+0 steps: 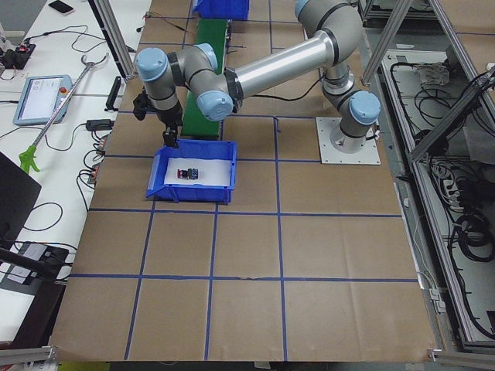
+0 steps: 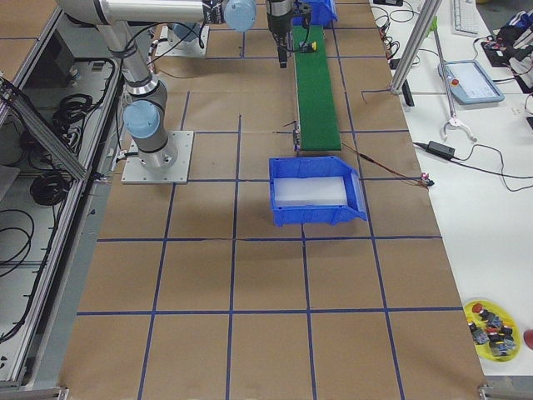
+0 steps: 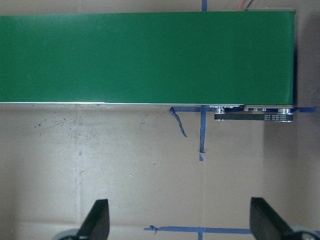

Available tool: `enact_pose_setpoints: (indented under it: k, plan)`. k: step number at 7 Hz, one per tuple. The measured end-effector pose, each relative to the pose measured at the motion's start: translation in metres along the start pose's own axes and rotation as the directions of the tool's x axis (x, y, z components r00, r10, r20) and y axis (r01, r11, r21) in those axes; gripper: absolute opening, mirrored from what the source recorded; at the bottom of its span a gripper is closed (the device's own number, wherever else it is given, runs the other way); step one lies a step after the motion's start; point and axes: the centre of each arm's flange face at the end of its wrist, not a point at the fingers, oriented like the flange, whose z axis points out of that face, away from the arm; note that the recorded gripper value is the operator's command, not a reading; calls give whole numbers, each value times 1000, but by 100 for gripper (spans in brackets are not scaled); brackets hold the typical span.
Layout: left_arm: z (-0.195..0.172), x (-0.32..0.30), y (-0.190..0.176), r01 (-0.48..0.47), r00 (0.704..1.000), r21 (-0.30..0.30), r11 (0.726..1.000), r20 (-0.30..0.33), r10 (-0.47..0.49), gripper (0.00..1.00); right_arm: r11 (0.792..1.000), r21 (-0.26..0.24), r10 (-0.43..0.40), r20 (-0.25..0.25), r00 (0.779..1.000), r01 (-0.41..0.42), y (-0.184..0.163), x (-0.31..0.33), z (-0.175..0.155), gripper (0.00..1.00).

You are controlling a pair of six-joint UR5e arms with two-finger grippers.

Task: Transport two buttons from left to right
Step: 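Lower the left gripper into the bin and grasp the red-capped button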

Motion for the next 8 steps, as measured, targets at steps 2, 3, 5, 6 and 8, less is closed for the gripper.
enact_pose_setpoints:
  k: [2, 3, 5, 6, 8]
  plan:
    - [15, -16, -1, 3, 1000, 1, 1000, -1, -3, 99, 1000, -1, 0, 1, 1000, 0, 0, 0, 0, 100]
    - [27, -20, -5, 4, 1000, 4, 1000, 0, -4, 99, 1000, -1, -1, 0, 1000, 1, 0, 0, 0, 100]
    - [57, -23, -8, 3, 1000, 15, 1000, 5, -4, 99, 1000, -1, -1, 0, 1000, 1, 0, 0, 0, 100]
    - [76, -22, -4, 4, 1000, 24, 1000, 11, -4, 99, 1000, -1, -1, 0, 1000, 1, 0, 0, 0, 100]
    - [115, -24, 9, 15, 1000, 40, 999, 19, -16, 99, 1000, -3, 0, 1, 1000, 0, 0, 0, 1, 100]
